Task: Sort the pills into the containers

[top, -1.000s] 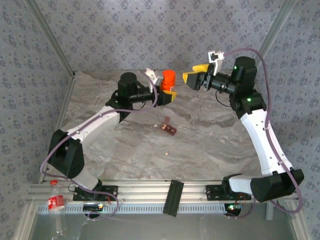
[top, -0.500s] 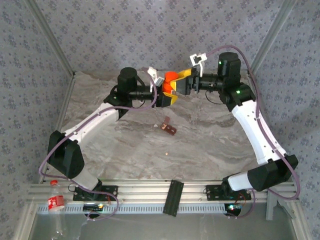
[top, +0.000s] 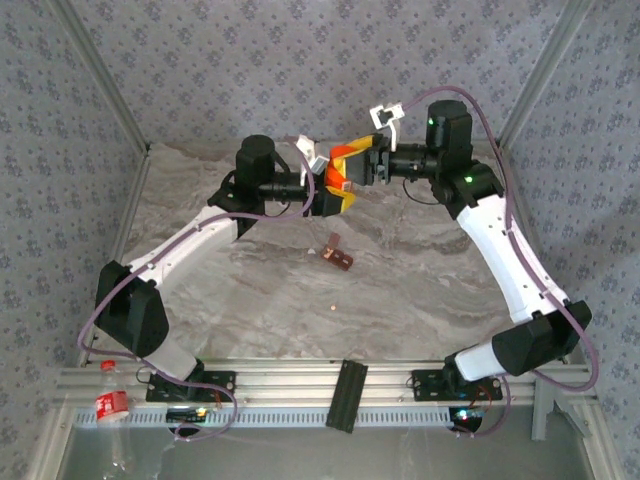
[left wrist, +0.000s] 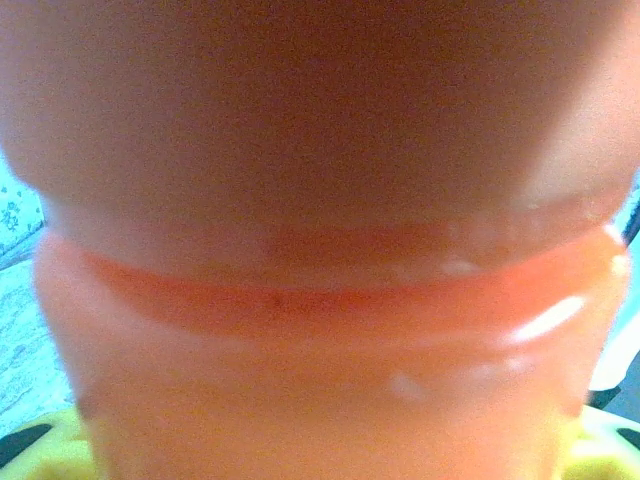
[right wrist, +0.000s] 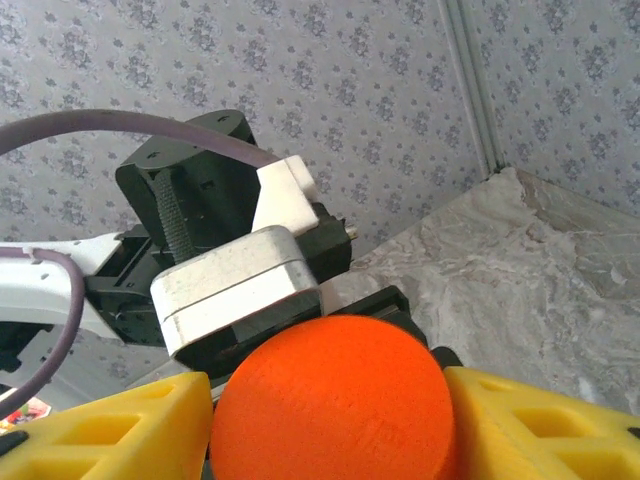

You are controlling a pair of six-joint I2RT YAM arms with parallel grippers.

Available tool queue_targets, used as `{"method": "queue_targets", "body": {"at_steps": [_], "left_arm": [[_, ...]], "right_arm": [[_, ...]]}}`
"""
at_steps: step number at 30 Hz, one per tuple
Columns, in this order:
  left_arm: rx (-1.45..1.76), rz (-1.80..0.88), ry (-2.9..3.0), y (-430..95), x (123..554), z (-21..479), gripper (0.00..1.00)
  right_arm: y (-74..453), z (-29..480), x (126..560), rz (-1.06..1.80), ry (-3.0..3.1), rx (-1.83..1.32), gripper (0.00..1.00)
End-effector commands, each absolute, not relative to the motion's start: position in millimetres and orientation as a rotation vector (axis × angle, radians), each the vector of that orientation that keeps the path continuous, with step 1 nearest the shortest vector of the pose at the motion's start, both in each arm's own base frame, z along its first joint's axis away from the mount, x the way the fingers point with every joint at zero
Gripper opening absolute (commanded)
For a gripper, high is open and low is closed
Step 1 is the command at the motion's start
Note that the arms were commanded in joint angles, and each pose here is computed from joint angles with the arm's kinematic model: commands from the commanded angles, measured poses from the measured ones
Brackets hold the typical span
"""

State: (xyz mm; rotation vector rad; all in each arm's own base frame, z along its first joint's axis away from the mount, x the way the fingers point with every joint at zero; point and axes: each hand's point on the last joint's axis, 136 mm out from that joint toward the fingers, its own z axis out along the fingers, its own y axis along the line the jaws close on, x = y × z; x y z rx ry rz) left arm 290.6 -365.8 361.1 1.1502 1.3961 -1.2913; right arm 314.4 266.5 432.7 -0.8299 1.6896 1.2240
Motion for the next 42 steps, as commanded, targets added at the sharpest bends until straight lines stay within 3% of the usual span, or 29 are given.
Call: {"method": "queue_targets", "body": {"at_steps": [1,3,6,11,13,19,24,33,42], "left_arm": [[1.170,-1.280,1.329,-368,290,376,0.00],[1.167,-1.279,1.332,-368,291,375,0.00],[1.158,-1.277,1.334,-369,293,376,0.00],[1.131,-1.257,1.345,-371,298,376,0.00],[1.123,-1.253,1.349,-371,300,375,0.00],[1.122,-1.259,1.353,-373,301,374,0.00],[1.142,-1.278,1.345,-373,297,374,0.00],[1.181,-1.332,1.349,-372,293,375,0.00],[0.959,-1.218,1.321,-363,317,389,0.00]], "right_arm": [[271,440,310,1.240,1.670,-0.859,0.52],[271,440,309,1.242,1.671,-0.863,0.46],[272,438,309,1.252,1.673,-0.872,0.45],[272,433,314,1.238,1.694,-0.860,0.57],[272,433,315,1.233,1.693,-0.858,0.57],[272,430,315,1.251,1.695,-0.877,0.34],[260,436,314,1.267,1.650,-0.911,0.24],[239,451,313,1.288,1.567,-0.943,0.21],[231,441,331,1.171,1.567,-0.751,0.19]]}}
